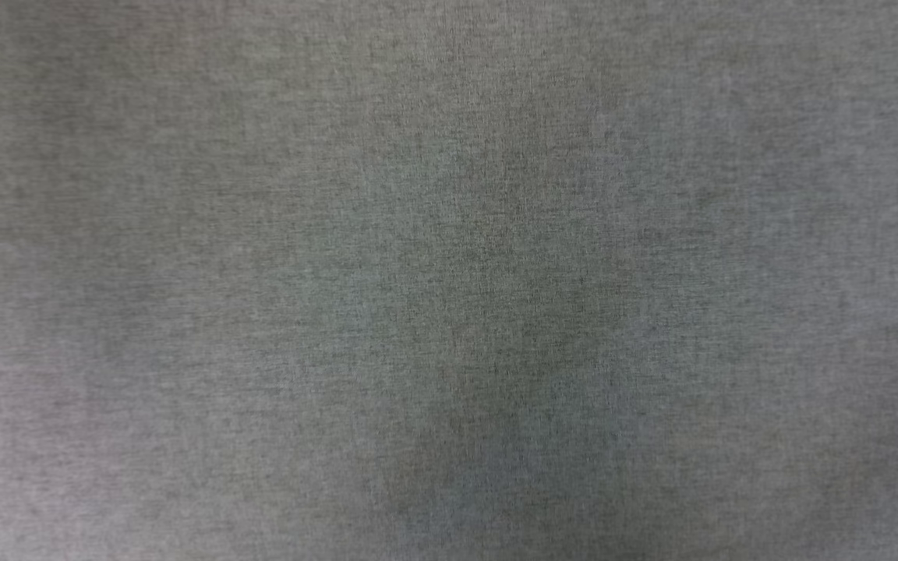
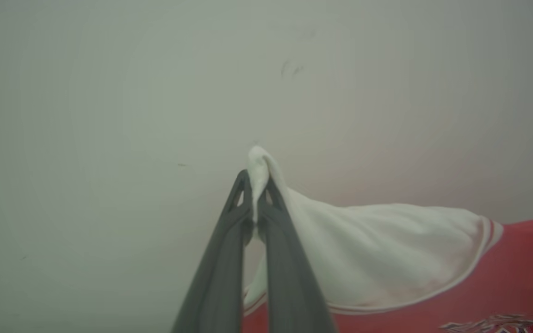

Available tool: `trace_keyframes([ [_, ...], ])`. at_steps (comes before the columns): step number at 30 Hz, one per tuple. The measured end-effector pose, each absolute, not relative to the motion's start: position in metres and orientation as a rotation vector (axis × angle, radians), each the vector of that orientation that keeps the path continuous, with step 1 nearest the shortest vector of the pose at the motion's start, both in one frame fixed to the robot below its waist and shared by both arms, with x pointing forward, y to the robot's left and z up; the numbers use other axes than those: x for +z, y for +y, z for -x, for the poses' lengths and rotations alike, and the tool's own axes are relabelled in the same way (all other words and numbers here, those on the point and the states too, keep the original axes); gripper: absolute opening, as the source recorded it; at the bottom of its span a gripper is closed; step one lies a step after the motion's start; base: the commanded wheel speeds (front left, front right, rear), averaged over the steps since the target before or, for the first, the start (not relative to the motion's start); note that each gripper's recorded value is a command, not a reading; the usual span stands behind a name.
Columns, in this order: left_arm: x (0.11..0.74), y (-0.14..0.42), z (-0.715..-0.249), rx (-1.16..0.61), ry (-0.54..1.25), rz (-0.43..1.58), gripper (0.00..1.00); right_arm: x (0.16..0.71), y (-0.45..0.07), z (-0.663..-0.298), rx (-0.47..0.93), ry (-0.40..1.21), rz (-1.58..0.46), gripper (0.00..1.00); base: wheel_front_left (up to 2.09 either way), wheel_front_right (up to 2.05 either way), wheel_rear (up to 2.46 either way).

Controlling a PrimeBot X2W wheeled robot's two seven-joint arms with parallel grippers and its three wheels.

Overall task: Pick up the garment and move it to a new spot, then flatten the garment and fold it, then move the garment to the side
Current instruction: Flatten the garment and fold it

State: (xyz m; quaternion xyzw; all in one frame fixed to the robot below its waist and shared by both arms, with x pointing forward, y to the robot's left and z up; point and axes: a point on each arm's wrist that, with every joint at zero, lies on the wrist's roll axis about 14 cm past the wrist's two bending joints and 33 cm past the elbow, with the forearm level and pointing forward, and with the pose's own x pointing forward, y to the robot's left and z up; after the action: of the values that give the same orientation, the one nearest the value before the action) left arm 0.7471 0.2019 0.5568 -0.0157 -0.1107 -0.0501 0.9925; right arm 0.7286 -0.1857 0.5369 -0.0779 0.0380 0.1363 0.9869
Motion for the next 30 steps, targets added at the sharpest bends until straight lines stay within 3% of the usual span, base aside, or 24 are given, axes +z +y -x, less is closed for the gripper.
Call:
trace_keyframes([
  [10, 0.503, 0.219, -0.67, -0.079, -0.05, 0.125, 0.0, 0.474, -0.182, -0.652, 0.302, 0.29, 0.086, 0.0, 0.0, 0.0, 0.0],
  [20, 0.448, 0.246, -0.523, -0.016, 0.14, 0.109, 0.0, 0.434, -0.18, -0.528, 0.324, 0.456, -0.03, 0.0, 0.0, 0.0, 0.0],
  [30, 0.435, 0.245, -0.393, 0.066, 0.242, 0.206, 0.0, 0.409, -0.19, -0.412, 0.299, 0.571, -0.117, 0.0, 0.0, 0.0, 0.0],
])
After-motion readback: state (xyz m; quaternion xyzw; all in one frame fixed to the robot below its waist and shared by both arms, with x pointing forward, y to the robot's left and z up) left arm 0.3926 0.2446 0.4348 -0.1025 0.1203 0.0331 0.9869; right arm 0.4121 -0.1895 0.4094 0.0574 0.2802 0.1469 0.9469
